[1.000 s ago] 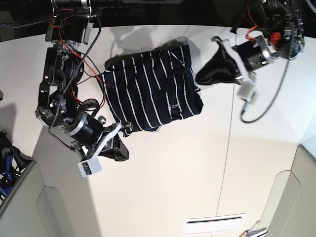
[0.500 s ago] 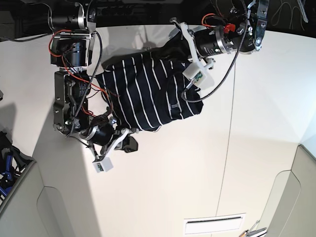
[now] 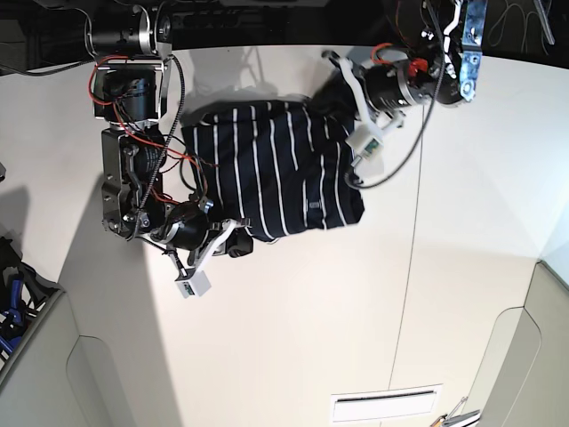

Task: Fold the T-shirt properly
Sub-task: 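Move both grippers to opposite sides of the folded bundle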

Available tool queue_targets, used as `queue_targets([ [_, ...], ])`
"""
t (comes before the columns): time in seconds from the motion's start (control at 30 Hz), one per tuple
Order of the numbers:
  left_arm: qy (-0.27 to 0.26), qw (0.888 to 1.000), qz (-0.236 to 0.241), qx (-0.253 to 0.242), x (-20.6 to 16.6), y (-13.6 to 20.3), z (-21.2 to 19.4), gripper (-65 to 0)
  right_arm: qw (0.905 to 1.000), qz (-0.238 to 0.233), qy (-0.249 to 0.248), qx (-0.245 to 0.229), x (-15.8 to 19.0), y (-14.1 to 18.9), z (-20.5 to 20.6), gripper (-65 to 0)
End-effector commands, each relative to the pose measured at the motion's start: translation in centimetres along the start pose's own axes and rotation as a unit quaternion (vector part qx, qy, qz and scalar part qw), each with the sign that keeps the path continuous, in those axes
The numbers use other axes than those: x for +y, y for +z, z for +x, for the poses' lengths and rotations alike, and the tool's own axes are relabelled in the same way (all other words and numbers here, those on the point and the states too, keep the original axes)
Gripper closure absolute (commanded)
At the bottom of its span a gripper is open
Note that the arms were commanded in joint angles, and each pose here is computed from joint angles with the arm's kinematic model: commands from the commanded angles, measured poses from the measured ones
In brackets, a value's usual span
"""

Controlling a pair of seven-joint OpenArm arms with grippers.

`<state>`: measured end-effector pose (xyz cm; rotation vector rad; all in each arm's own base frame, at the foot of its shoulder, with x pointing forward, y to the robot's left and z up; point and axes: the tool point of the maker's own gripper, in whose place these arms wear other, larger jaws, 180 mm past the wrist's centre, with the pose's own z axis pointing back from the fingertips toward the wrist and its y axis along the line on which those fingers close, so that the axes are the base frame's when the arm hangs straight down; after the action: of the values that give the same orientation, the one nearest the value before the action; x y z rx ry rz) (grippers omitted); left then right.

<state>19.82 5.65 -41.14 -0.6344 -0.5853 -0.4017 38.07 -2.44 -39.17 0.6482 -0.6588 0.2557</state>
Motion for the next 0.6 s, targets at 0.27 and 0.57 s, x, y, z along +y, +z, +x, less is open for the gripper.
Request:
queue_targets([
  [0.27,-0.006,0.997,0.049,-0.066,5.1,0.5,6.2,-5.4,0.9991,0.039,-0.010,-0.011,0.9,1.0,1.3,0.0],
  [0.57,0.010,0.994,0.083,-0.077,9.2,-0.6,9.4,-5.4,0.9973,0.052,-0.050,0.014,0.2,2.4,-3.8,0.0],
])
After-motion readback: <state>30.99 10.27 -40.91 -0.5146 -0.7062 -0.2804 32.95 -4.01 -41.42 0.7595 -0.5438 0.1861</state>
